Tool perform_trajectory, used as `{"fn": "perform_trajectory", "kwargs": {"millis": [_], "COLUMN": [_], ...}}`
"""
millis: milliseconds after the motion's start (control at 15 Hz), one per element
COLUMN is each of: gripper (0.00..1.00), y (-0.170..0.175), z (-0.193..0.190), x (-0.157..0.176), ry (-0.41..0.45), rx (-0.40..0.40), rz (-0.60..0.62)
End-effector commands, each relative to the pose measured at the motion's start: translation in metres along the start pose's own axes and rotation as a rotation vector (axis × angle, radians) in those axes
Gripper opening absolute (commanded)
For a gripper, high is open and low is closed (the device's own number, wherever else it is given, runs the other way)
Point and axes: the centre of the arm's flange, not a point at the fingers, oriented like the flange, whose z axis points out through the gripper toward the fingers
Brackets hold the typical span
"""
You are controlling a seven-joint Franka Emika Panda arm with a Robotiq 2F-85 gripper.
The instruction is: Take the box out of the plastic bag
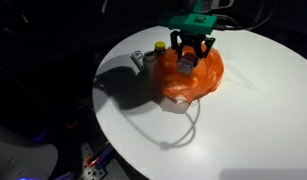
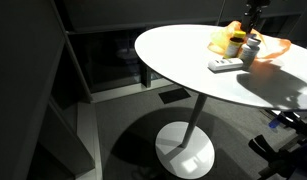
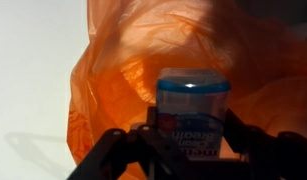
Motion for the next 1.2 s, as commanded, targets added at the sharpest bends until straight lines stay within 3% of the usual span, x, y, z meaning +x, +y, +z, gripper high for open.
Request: {"fn": "perform_trajectory", "kwargs": {"millis": [0,333,1133], "gripper": [0.39,0.39,0.39], "y": [-0.013,-0.023,-0.074], "z": [-0.016,-0.009,-0.027], "x": [-0.026,-0.049,-0.109], "ry": [-0.064,-0.123,-0.109], "rx": [-0.007,0.017,-0.012], "rz": [0.049,0.050,0.017]}}
